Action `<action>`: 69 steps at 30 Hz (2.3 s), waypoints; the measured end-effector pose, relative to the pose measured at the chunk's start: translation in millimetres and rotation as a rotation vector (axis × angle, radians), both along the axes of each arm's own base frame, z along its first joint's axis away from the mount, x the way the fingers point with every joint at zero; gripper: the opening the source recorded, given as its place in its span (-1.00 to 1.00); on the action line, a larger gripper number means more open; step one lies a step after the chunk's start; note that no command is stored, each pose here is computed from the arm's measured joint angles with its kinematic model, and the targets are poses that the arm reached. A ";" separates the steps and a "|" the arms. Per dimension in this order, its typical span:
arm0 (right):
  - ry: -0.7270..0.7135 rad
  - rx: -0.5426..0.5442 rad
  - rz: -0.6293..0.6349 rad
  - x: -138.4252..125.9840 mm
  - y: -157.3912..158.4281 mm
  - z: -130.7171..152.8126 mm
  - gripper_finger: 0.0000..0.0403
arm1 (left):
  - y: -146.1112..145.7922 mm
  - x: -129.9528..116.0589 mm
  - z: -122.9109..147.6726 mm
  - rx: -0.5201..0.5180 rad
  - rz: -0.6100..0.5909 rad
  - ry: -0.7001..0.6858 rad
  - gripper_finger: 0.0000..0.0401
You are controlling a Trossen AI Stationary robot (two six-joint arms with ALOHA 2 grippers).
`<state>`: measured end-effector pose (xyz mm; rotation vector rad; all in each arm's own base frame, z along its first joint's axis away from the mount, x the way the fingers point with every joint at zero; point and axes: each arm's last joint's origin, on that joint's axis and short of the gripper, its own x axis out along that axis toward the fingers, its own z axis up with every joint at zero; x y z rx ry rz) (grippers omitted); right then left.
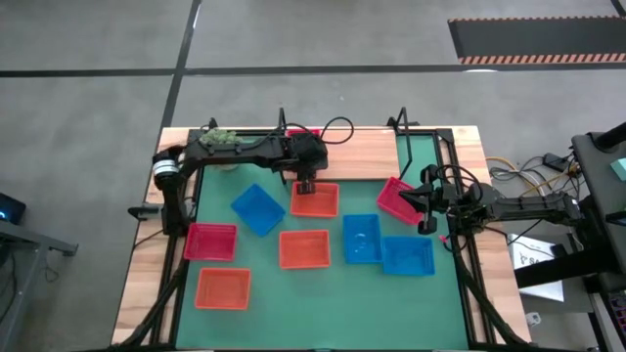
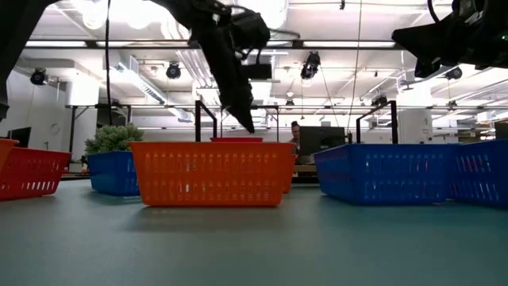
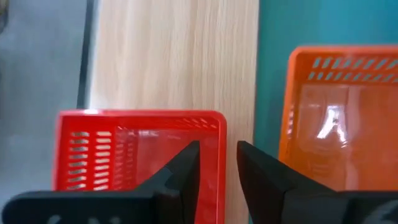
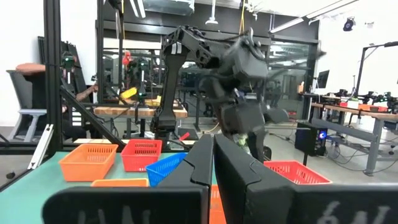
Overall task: Stack baskets on shelf by color
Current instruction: Put the center blue bin on the shelf
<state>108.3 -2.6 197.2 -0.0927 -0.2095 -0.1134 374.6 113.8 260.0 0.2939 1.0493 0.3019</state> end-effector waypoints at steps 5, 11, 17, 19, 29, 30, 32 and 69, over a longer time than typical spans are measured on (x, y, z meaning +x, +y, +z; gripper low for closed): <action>0.001 0.000 0.000 0.0 0.0 -0.1 -0.96 | -23.6 -9.9 30.2 -0.019 0.001 -0.100 -0.54; 0.035 0.000 0.000 0.7 0.0 -3.3 -0.96 | -89.3 -14.8 57.5 -0.108 -0.126 -0.314 -0.55; 0.064 0.000 0.000 2.1 0.0 -6.1 -0.96 | -165.5 -23.5 46.0 -0.119 -0.373 -0.549 -0.55; 0.058 0.008 0.003 2.1 0.1 -5.6 -0.96 | -183.5 -29.4 36.6 -0.117 -0.439 -0.609 -0.55; -0.027 0.010 0.093 7.4 3.3 2.5 -0.96 | -202.6 -49.7 24.6 0.001 -0.585 -0.770 -0.55; -0.016 0.010 0.096 9.5 3.7 1.3 -0.96 | -201.0 -50.7 25.7 0.016 -0.586 -0.770 -0.55; 0.005 0.011 0.096 14.3 3.8 -0.9 -0.96 | -198.1 -53.6 31.5 0.047 -0.588 -0.782 -0.55; 0.863 0.046 0.179 155.5 84.6 57.3 -0.96 | -164.9 -166.5 30.6 0.199 -0.460 -0.967 -0.55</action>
